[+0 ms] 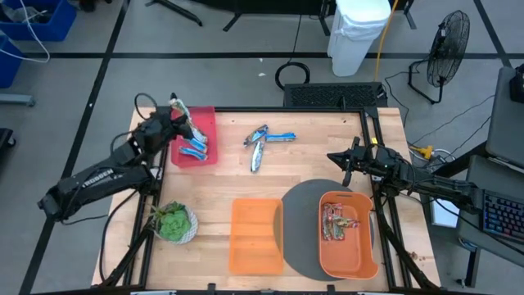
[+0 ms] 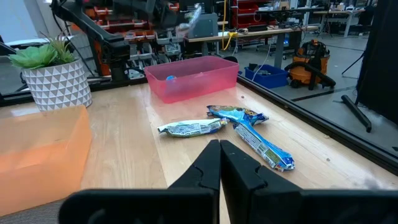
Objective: Pick and place Granola Bars by type
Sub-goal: Put the yellow granola bar into the red bin, then put the right blue granola bar into the left orange bin
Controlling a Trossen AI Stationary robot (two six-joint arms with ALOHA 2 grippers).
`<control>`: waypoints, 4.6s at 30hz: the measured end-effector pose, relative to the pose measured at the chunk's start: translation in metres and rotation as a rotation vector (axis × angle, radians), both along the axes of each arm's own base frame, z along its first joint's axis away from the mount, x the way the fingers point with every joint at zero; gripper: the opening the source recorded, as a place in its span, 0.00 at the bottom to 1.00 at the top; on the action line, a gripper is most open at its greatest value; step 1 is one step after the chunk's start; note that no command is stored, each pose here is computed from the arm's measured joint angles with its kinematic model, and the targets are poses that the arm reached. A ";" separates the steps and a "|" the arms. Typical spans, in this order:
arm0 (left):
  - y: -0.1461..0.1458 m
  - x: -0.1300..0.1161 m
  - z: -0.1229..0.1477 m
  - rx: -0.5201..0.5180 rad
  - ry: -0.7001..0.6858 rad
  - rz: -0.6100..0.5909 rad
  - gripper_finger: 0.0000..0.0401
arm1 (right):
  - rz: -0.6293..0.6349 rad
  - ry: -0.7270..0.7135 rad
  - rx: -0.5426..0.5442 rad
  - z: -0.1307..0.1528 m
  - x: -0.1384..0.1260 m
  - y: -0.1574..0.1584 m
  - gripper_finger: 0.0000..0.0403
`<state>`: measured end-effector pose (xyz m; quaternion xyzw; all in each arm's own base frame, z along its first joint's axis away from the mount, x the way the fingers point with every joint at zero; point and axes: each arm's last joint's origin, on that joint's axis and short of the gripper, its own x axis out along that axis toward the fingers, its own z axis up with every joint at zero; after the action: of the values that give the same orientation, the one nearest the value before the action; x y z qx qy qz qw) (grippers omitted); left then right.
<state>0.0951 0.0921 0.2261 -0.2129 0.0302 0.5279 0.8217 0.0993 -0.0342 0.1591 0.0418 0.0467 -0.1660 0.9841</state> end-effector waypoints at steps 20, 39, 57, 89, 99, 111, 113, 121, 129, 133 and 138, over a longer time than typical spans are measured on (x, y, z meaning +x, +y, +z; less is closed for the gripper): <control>0.061 0.066 0.036 -0.407 0.400 -0.119 0.01 | 0.000 0.000 0.000 0.000 0.000 0.000 0.00; 0.103 0.091 -0.057 -0.752 0.595 -0.060 0.02 | 0.000 0.000 0.000 0.000 0.000 0.000 0.00; 0.088 0.093 -0.033 -0.656 0.600 -0.189 0.18 | 0.000 0.000 0.000 0.000 0.000 0.000 0.00; -0.078 0.035 -0.013 0.226 -0.021 -0.935 0.18 | 0.000 0.000 -0.001 0.000 0.000 0.000 0.00; -0.090 0.020 -0.017 0.329 -0.062 -1.012 0.18 | 0.000 0.000 0.000 0.000 0.000 0.000 0.00; -0.090 0.010 -0.042 0.360 -0.108 -0.995 0.18 | 0.000 0.000 0.000 0.000 0.000 0.000 0.00; -0.090 0.009 -0.047 0.366 -0.121 -0.993 0.18 | 0.000 0.000 0.000 0.000 0.000 0.000 0.00; -0.091 0.008 -0.059 0.338 -0.112 -1.007 0.18 | 0.000 0.000 0.000 0.000 0.000 0.000 0.00; -0.090 0.008 -0.062 0.325 -0.086 -1.000 0.18 | 0.000 0.000 0.000 0.000 0.000 0.000 0.00; -0.090 0.008 -0.061 0.317 -0.093 -1.001 0.18 | 0.001 0.003 -0.008 0.000 0.000 0.000 0.00; -0.090 0.008 -0.061 0.320 -0.091 -1.001 0.18 | 0.006 0.018 -0.054 0.000 0.000 0.000 0.00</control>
<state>0.1031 0.0017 0.1647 -0.0671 0.0117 0.0590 0.9959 0.0993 -0.0342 0.1591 0.0134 0.0513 -0.1645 0.9850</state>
